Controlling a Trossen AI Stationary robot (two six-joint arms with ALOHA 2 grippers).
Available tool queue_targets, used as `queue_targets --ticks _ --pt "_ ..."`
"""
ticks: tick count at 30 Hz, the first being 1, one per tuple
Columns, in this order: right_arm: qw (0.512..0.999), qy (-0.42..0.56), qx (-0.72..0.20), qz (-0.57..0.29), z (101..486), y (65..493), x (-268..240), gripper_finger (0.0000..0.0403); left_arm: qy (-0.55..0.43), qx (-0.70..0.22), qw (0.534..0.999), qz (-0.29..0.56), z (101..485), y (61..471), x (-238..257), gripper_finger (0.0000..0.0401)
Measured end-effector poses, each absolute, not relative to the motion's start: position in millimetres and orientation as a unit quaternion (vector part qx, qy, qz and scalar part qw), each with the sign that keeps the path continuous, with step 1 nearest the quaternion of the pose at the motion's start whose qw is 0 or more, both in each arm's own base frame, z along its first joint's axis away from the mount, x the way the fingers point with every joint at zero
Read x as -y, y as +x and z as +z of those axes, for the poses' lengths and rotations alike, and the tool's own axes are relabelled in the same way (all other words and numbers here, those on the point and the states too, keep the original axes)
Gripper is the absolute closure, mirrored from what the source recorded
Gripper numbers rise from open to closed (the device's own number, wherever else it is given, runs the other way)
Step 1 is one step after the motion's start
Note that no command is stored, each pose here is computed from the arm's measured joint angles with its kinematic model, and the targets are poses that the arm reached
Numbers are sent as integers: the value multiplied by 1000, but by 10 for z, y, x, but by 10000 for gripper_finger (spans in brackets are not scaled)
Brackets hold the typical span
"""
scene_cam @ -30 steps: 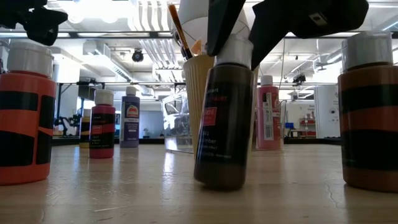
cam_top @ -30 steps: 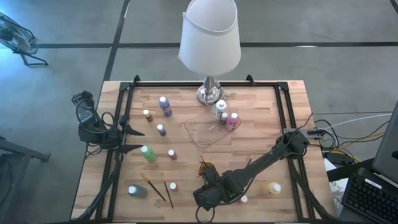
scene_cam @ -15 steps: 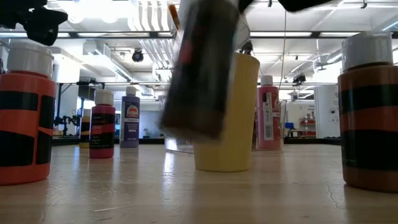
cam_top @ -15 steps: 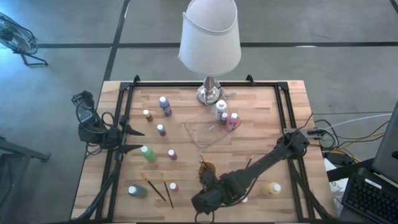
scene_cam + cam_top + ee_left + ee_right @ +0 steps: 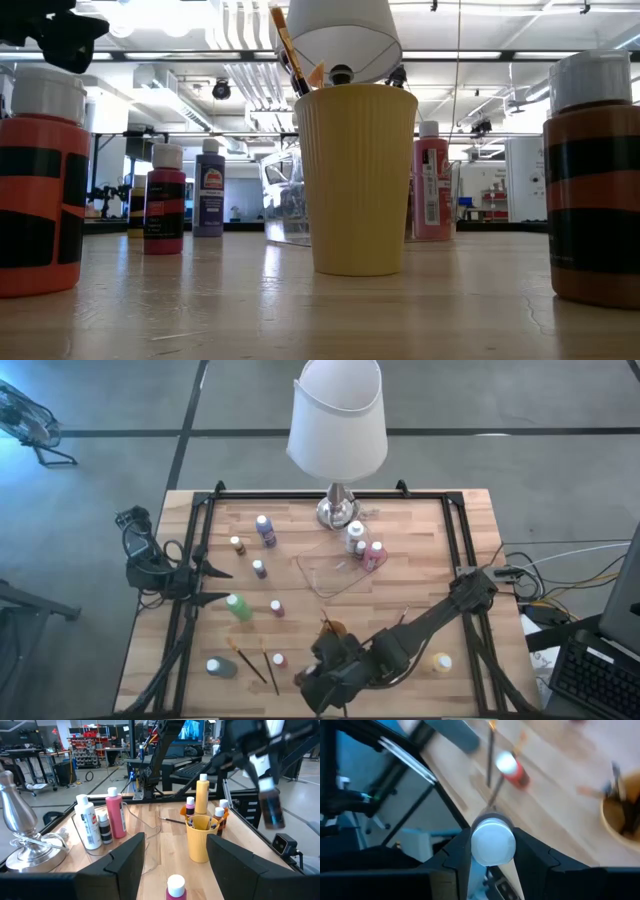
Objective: Pick & Place Paint Supplies
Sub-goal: Put the black bottle into the transparent bin
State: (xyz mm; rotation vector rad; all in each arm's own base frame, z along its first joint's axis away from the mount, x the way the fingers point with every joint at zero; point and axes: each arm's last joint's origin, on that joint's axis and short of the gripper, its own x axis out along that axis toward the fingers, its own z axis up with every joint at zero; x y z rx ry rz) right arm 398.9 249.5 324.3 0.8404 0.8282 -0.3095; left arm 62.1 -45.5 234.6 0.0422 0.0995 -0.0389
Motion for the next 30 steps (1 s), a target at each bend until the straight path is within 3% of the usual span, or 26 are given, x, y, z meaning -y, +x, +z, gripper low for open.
queue_targets --ticks 9,30 --pt "867 310 -352 -165 3580 3855 -2318 288 21 -50 998 -19 2345 621 455 183" --pt "855 157 -409 -277 3909 3839 -889 288 21 -50 998 -19 2345 621 455 183"
